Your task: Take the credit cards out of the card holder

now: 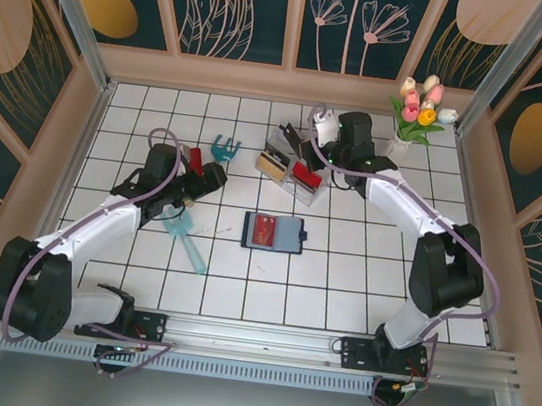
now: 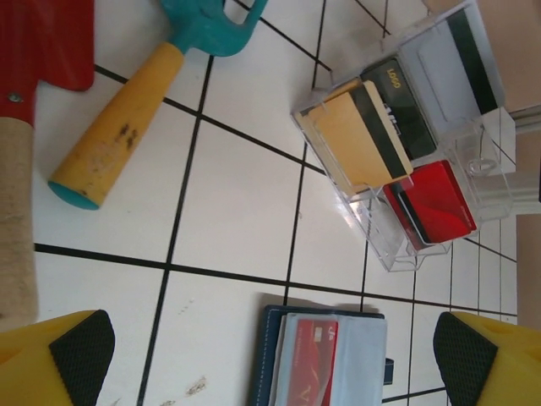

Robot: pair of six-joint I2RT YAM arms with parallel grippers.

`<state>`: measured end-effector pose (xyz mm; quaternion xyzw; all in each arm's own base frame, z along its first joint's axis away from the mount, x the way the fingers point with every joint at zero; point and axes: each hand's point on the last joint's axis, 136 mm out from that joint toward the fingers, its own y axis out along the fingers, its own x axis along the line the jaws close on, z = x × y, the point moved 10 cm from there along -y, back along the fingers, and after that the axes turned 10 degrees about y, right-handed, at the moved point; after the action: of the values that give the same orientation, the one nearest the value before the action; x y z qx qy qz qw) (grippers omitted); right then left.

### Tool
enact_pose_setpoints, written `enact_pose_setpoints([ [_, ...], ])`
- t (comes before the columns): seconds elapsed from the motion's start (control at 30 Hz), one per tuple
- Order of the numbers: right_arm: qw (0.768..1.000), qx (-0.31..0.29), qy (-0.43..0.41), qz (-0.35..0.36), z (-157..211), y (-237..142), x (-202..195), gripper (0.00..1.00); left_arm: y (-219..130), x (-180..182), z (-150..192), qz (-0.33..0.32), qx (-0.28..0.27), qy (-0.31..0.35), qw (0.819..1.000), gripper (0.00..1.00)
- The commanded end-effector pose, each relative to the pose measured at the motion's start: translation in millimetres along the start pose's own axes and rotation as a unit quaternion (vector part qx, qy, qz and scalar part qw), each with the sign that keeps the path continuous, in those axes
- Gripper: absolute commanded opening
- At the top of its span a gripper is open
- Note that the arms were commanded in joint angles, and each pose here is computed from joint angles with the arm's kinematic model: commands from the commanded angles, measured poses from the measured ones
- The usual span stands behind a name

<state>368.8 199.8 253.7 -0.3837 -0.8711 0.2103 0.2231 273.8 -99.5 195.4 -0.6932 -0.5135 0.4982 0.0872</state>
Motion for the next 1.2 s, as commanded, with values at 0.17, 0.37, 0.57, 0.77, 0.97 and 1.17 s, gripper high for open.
enact_pose_setpoints([
  [0.17, 0.986, 0.004, -0.153, -0.062, -11, 11, 2, 0.00, 1, 18, -24, 0.021, 0.025, -0.010, 0.999, 0.98],
  [0.37, 0.982, 0.012, -0.160, -0.099, -3, 30, -1, 0.00, 18, 29, -32, 0.025, 0.052, -0.015, 0.998, 0.98],
  [0.57, 0.981, 0.026, -0.161, -0.101, 8, 53, -10, 0.00, 34, 31, -41, 0.029, 0.074, -0.019, 0.997, 0.98],
  [0.77, 0.983, 0.027, -0.164, -0.084, 12, 63, -15, 0.00, 41, 32, -42, 0.030, 0.085, -0.024, 0.996, 0.98],
  [0.97, 0.984, 0.022, -0.158, -0.078, 12, 70, -20, 0.00, 44, 35, -41, 0.024, 0.087, -0.037, 0.995, 0.99],
  [1.17, 0.985, 0.034, -0.161, -0.053, 13, 84, -30, 0.00, 46, 35, -44, 0.022, 0.089, -0.039, 0.995, 0.99],
])
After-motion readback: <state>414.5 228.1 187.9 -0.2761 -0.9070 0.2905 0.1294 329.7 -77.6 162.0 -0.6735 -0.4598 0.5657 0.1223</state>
